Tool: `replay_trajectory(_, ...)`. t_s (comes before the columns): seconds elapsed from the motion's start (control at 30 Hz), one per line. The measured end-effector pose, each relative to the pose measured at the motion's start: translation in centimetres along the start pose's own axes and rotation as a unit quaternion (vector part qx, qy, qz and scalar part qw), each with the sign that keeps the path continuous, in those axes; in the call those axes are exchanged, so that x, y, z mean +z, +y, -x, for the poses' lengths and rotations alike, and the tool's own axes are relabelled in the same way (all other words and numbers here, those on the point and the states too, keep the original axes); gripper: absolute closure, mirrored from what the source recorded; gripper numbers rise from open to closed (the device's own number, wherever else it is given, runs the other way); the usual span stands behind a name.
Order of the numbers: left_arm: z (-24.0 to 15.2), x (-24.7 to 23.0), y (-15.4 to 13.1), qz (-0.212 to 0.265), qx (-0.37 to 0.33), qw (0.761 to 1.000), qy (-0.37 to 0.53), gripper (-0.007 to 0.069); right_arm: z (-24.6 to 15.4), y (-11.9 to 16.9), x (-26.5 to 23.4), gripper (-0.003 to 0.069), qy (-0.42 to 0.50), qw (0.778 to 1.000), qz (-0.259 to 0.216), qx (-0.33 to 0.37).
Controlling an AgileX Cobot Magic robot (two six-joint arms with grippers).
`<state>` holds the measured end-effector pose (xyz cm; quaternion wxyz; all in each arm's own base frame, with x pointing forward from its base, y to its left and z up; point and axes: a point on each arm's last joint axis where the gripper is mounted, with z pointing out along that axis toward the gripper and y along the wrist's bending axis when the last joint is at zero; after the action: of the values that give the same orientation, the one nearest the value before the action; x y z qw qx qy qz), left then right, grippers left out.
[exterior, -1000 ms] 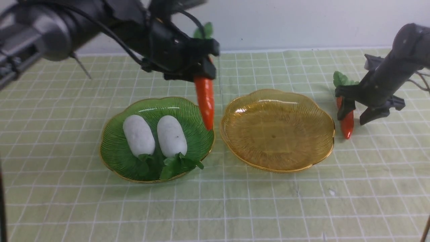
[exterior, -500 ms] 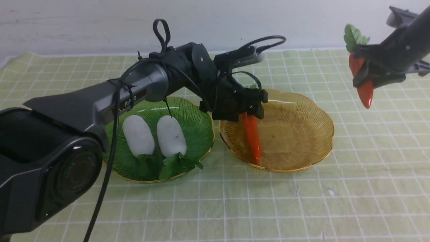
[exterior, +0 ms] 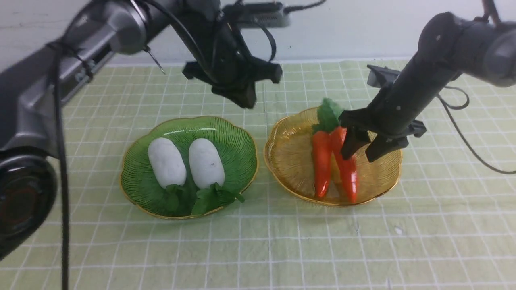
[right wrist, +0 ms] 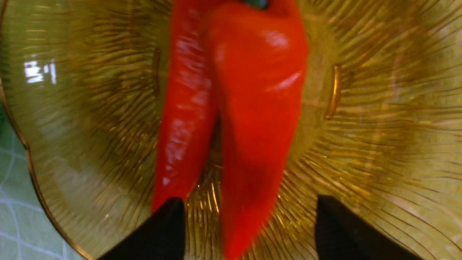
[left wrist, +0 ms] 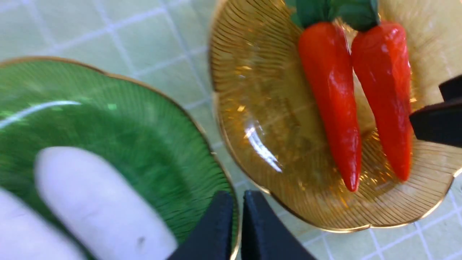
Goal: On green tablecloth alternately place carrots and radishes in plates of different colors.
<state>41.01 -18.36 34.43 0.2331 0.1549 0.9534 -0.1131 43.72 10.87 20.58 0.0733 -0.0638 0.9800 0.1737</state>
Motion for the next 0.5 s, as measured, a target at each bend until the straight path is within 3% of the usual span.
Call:
replay_trajectory(0.03, -0.3, -2.9, 0.0, 0.012, 0.001, 1.0, -0.023, 0.0625, 0.0, -0.1, 0.0, 0.0113, 0.001, 1.0, -0.006, 0.001)
replay_trajectory(0.1, -0.8, -5.7, -0.1, 0.018, 0.002, 0.999, -0.045, 0.0631, 0.1, -0.3, -0.3, 0.006, -0.002, 1.0, -0.018, -0.009)
replay_trajectory(0.23, -3.2, -12.0, -0.5, 0.019, 0.005, 0.996, -0.086, 0.0633, -0.3, 0.2, -3.1, 0.0059, -0.027, 0.998, -0.043, -0.037)
replay_trajectory(0.33, -6.1, -15.3, -0.3, 0.028, 0.007, 0.995, -0.095, 0.0633, -2.2, 1.3, -7.3, 0.0153, -0.061, 0.996, -0.05, -0.051)
replay_trajectory(0.37, -8.4, -16.7, -0.1, 0.034, 0.007, 0.995, -0.092, 0.0633, -4.1, 2.6, -11.5, 0.0244, -0.096, 0.992, -0.049, -0.063)
replay_trajectory(0.5, -15.1, -19.7, 0.4, 0.032, 0.009, 0.988, -0.148, 0.0633, -11.5, 4.9, -20.2, 0.0538, -0.213, 0.971, -0.047, -0.099)
